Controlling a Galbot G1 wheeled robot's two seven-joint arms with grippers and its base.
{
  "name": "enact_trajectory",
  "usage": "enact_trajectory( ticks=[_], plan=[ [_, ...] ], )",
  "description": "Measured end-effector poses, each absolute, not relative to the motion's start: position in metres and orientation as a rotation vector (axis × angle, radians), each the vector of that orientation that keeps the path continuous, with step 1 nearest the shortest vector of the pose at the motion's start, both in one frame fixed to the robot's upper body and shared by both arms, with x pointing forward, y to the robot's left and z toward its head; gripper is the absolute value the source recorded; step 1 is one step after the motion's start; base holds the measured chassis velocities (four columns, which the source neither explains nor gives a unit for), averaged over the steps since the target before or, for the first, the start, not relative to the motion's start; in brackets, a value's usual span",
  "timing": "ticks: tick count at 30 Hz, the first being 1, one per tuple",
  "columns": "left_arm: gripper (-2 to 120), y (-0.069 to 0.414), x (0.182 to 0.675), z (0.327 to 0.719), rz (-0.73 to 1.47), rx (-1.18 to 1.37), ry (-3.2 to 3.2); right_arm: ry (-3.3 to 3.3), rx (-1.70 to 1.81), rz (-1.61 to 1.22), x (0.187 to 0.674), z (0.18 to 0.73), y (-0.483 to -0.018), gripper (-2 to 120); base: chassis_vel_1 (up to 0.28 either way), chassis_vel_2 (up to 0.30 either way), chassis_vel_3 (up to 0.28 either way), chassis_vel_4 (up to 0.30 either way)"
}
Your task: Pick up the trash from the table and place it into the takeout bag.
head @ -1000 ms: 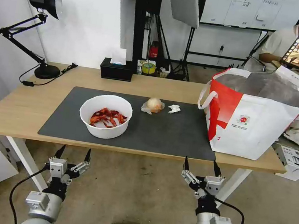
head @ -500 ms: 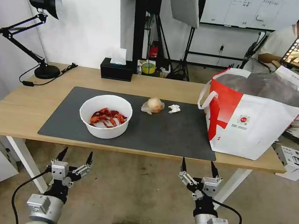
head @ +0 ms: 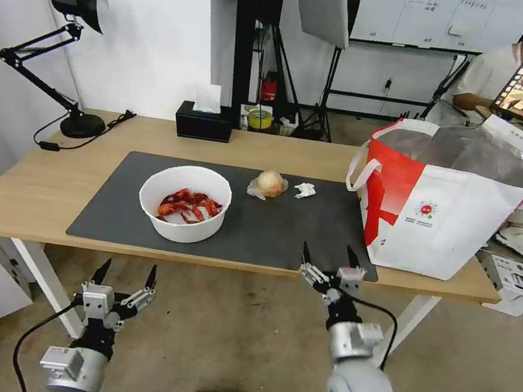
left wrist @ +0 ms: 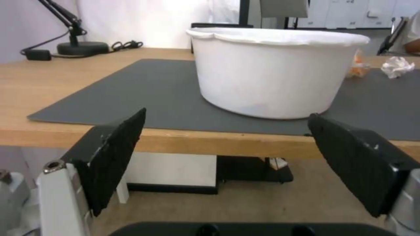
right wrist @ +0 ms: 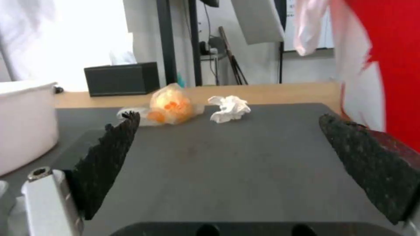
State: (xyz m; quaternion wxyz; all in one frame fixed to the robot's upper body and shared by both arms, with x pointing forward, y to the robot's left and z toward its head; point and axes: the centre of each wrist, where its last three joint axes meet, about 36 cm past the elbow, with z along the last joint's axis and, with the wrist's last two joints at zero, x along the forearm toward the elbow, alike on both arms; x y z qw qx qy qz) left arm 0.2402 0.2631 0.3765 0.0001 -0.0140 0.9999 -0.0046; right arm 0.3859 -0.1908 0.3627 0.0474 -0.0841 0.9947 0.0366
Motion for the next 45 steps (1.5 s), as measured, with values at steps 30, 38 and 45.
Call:
enact_trajectory(
  ticks=[30, 38, 45],
  plan=[
    [100, 0.259, 0.227, 0.381, 0.003, -0.100, 3.118, 3.297, -0.104, 0.012, 0.614, 0.441, -0.146, 100, 0.000, 0.000, 0.000, 0.000],
    [100, 0.260, 0.227, 0.377, 0.001, -0.109, 3.122, 3.408, -0.035, -0.019, 0.650, 0.439, -0.124, 100, 0.000, 0.000, 0.000, 0.000],
    [100, 0.263, 0.228, 0.374, 0.003, -0.113, 3.126, 3.461, -0.004, -0.065, 0.660, 0.427, -0.117, 100, 0.000, 0.000, 0.000, 0.000]
  ],
)
